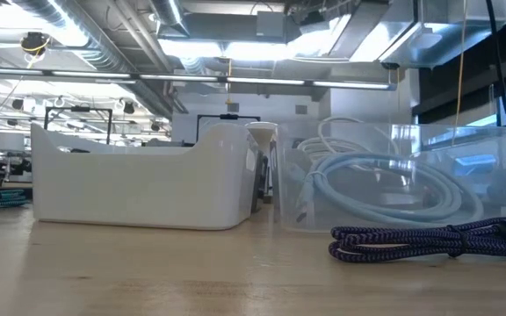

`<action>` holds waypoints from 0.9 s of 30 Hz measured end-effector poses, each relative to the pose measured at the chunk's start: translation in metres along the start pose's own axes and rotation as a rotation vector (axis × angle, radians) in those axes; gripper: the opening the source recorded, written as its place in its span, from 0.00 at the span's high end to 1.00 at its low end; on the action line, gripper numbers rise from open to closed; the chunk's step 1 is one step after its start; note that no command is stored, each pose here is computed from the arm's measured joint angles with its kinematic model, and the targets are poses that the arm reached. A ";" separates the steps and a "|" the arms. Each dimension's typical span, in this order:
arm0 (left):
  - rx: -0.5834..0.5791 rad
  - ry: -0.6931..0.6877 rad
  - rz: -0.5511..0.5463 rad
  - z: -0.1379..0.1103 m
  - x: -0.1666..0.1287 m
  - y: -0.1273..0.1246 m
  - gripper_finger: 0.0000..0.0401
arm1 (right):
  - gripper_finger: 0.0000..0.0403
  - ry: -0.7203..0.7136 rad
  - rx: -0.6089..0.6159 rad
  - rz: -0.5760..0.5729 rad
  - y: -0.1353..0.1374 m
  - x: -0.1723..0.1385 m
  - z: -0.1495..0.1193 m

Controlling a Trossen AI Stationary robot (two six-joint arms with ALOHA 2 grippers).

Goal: Pick & Place USB Port
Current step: Put the top black charger cable into the black bin

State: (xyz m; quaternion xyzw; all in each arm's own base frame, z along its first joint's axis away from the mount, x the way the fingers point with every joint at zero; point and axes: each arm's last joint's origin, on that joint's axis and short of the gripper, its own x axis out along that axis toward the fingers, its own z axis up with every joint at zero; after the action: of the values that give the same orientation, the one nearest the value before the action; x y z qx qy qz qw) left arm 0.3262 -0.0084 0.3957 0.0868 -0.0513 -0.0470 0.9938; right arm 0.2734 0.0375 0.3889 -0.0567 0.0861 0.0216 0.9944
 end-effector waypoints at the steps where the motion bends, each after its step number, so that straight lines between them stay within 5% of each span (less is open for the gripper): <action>1: 0.000 0.004 0.006 0.000 0.000 0.000 0.39 | 0.95 -0.003 0.000 -0.001 0.000 0.000 0.000; 5: 0.016 0.013 0.013 -0.001 0.000 0.000 0.55 | 0.95 -0.001 0.001 0.000 0.000 0.000 0.000; 10: 0.056 0.015 0.002 -0.001 0.000 0.000 0.93 | 0.95 0.001 0.001 0.001 0.000 0.000 0.000; 17: 0.059 0.017 0.000 -0.002 0.000 0.000 0.95 | 0.93 0.002 -0.001 0.001 0.000 0.000 0.000; 27: 0.051 0.051 -0.007 -0.005 0.000 -0.001 0.95 | 0.52 0.042 -0.003 -0.026 -0.004 -0.026 0.003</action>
State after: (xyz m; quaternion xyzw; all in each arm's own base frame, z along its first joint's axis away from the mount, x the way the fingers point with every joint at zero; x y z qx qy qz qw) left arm 0.3265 -0.0081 0.3908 0.1136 -0.0270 -0.0468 0.9921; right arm 0.2487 0.0330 0.3966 -0.0596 0.1060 0.0078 0.9925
